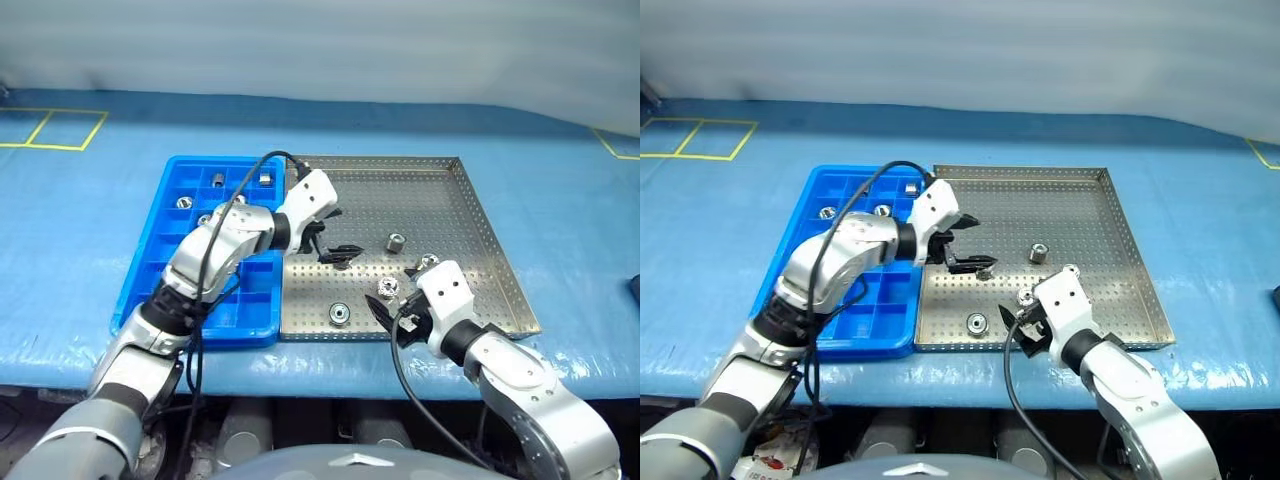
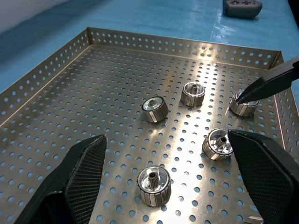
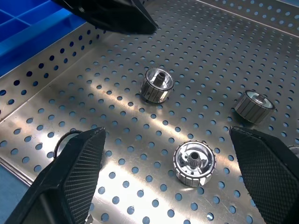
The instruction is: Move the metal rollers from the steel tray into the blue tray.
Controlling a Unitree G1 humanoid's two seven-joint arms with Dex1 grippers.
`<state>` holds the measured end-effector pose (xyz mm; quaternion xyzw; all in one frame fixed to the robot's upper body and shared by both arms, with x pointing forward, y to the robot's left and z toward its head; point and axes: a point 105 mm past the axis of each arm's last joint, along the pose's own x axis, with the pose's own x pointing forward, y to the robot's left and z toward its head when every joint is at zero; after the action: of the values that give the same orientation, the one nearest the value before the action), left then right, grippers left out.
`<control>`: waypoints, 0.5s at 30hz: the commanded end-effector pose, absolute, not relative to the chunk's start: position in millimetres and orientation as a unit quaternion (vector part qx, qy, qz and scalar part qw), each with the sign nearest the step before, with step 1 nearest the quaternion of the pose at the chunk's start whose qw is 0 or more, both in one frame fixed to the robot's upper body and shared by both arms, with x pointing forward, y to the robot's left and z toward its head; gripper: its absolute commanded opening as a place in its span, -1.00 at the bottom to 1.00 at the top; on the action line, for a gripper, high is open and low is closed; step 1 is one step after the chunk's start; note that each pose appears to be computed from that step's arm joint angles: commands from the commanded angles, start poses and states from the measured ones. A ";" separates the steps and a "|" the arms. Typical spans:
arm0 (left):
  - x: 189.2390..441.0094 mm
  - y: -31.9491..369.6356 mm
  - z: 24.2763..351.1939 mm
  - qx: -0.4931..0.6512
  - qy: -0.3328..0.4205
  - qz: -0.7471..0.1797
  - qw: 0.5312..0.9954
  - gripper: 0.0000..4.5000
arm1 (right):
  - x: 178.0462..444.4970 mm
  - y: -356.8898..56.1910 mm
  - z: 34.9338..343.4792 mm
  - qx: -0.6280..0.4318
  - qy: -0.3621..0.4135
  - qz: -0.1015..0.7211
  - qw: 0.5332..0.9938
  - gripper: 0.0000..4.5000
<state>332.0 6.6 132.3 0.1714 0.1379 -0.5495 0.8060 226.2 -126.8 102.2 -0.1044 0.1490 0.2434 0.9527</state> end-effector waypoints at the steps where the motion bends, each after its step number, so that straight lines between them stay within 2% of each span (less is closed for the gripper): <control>1: 341.9 -4.2 128.6 0.170 0.138 -0.549 0.807 1.00 | 225.6 -126.2 110.2 -0.103 0.126 0.233 0.959 0.99; 7: 355.9 -14.8 108.1 0.181 0.161 -0.531 0.812 1.00 | 223.5 -126.7 109.0 -0.100 0.127 0.224 0.961 0.99; 15: 370.8 -6.3 91.4 0.184 0.192 -0.497 0.826 1.00 | 223.2 -128.4 110.0 -0.098 0.125 0.213 0.964 0.99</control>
<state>365.5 -2.4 77.8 0.1762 0.2169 -0.4957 0.8223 222.8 -130.3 95.9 -0.0941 0.1573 0.2151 0.9592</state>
